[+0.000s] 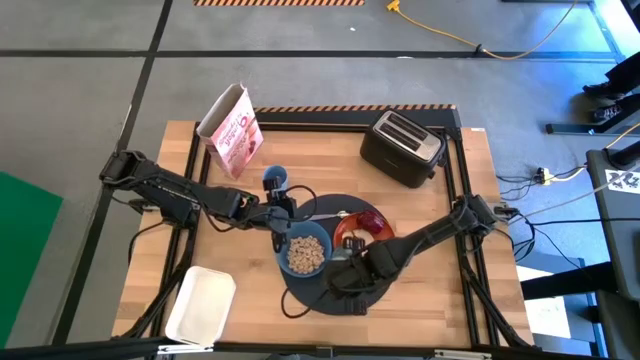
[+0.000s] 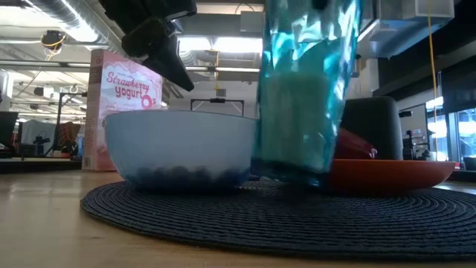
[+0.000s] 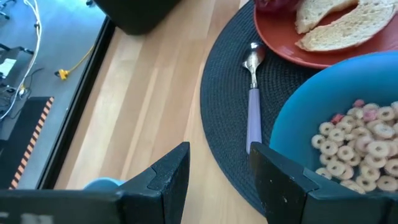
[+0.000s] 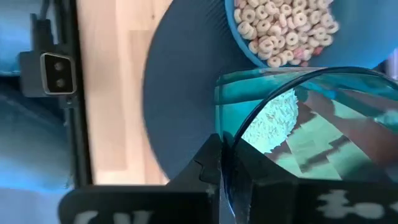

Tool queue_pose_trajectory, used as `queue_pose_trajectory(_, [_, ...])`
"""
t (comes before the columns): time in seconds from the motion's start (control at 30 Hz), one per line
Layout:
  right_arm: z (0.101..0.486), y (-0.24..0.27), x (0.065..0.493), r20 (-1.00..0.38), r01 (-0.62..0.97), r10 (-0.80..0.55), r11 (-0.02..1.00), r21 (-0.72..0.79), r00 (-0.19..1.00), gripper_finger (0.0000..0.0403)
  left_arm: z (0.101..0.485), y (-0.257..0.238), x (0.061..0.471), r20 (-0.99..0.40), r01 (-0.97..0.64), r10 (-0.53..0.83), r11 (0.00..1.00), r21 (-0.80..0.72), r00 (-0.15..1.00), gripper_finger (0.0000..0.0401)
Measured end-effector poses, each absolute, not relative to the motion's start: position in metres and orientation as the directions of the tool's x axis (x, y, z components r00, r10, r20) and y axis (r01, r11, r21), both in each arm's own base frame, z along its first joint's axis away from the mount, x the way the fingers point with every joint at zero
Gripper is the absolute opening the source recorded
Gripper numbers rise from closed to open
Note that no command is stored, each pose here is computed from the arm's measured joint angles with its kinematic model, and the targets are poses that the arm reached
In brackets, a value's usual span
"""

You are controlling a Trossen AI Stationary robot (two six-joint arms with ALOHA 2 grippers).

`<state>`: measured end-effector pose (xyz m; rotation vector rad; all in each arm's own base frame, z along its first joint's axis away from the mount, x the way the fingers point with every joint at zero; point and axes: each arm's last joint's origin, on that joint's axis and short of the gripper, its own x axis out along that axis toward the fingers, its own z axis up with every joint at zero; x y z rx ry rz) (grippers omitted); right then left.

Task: Arrange a breakfast setting
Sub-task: Put the transparent blue glass on the mat, then return to Home Position

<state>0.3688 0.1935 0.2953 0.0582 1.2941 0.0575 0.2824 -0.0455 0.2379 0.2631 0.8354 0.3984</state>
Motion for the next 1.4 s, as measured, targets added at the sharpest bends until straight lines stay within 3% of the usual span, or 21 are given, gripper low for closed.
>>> queue_pose_trajectory(0.43, [0.292, 0.196, 0.371, -0.958, -0.049, 0.089, 0.996, 0.078, 0.273, 0.0053, 0.238, -0.045, 0.282, -0.667, -0.242, 0.442, 0.895, 0.376, 0.600, 0.0163])
queue_pose_trajectory(0.83, [0.309, 0.194, 0.366, -0.960, -0.032, 0.090, 0.996, 0.085, 0.266, 0.0236, 0.238, -0.045, 0.280, -0.674, -0.221, 0.444, 0.892, 0.394, 0.590, 0.0163])
queue_pose_trajectory(0.97, [0.330, 0.195, 0.356, -0.957, -0.079, 0.042, 0.997, 0.021, 0.285, 0.0275, 0.246, -0.044, 0.276, -0.659, -0.220, 0.438, 0.894, 0.390, 0.612, 0.0163])
queue_pose_trajectory(1.1, [0.366, 0.194, 0.336, -0.889, -0.088, -0.108, 0.983, -0.164, 0.444, 0.0280, 0.268, -0.045, 0.270, -0.581, -0.216, 0.413, 0.900, 0.379, 0.701, 0.0163])
queue_pose_trajectory(1.23, [0.407, 0.180, 0.300, -0.748, 0.023, -0.272, 0.946, -0.324, 0.606, 0.0264, 0.295, -0.044, 0.256, -0.442, -0.225, 0.371, 0.910, 0.348, 0.817, 0.0163])
queue_pose_trajectory(1.4, [0.430, 0.156, 0.257, -0.586, 0.185, -0.393, 0.905, -0.383, 0.709, 0.0243, 0.296, -0.035, 0.227, -0.236, -0.180, 0.258, 0.934, 0.308, 0.937, 0.0163])
